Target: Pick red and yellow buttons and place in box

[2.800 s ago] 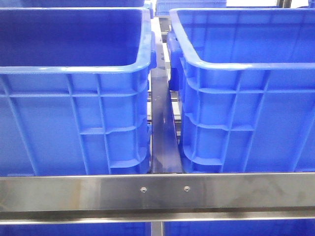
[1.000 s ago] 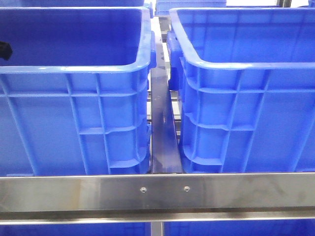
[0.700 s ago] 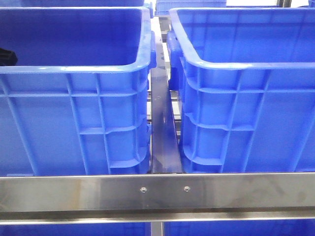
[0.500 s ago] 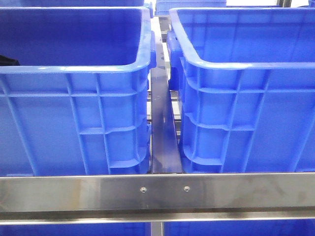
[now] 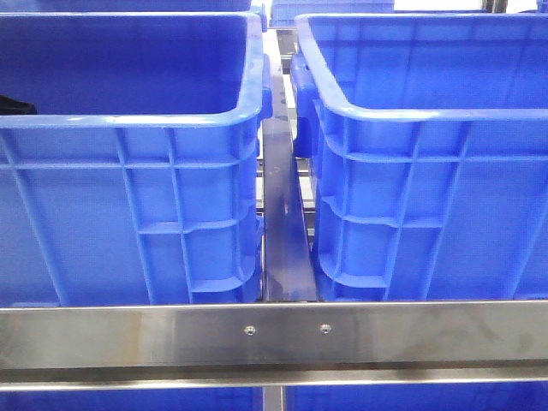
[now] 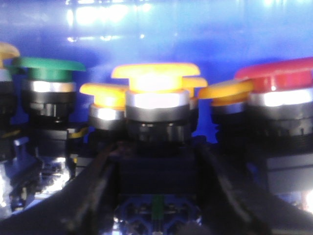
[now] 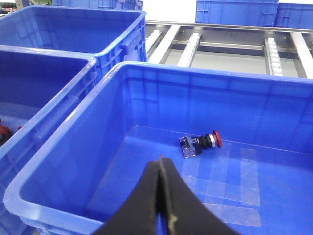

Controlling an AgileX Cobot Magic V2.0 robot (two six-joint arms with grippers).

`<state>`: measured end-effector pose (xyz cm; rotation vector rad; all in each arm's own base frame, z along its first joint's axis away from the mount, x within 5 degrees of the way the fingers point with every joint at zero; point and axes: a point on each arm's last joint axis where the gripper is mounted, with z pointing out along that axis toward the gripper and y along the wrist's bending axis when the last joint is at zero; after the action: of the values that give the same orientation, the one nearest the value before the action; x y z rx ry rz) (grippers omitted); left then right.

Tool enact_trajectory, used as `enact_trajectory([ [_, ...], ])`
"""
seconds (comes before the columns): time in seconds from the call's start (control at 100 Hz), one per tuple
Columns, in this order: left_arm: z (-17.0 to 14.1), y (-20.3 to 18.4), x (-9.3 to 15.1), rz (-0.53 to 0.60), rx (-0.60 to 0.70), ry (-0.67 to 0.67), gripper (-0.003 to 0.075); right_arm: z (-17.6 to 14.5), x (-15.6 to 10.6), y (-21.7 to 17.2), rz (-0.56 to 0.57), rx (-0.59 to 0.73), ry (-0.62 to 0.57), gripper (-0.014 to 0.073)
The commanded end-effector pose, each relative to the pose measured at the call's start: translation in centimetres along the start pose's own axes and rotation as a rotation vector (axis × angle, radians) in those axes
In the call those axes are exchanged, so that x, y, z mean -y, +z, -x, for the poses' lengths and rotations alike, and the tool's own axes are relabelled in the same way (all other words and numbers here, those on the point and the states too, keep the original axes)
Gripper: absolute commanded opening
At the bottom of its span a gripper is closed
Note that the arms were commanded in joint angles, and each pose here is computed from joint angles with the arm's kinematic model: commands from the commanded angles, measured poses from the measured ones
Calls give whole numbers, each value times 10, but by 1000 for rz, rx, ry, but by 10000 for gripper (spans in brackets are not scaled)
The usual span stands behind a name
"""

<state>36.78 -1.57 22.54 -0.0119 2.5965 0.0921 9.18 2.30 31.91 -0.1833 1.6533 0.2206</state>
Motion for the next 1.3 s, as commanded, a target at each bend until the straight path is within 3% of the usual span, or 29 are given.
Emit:
enact_trajectory([
  [0.0,17,-27,-2,-10,118,-22,-19,12,2,-2,-29,59,-3,-67],
  [0.29,16,-89,-2,-26,197,-37,-19,12,2,-2,-29,59,-3,-67],
  [0.69,-12,-213,37,-178,426,114,-19,12,2,-2,-28,58,-3,-67],
  [0.97,-48,-278,62,-385,555,240,-19,12,2,-2,-28,58,-3,-67],
  [1.29,-82,-305,116,-726,533,480,-19,11,1,-2,-19,50,-4,-55],
])
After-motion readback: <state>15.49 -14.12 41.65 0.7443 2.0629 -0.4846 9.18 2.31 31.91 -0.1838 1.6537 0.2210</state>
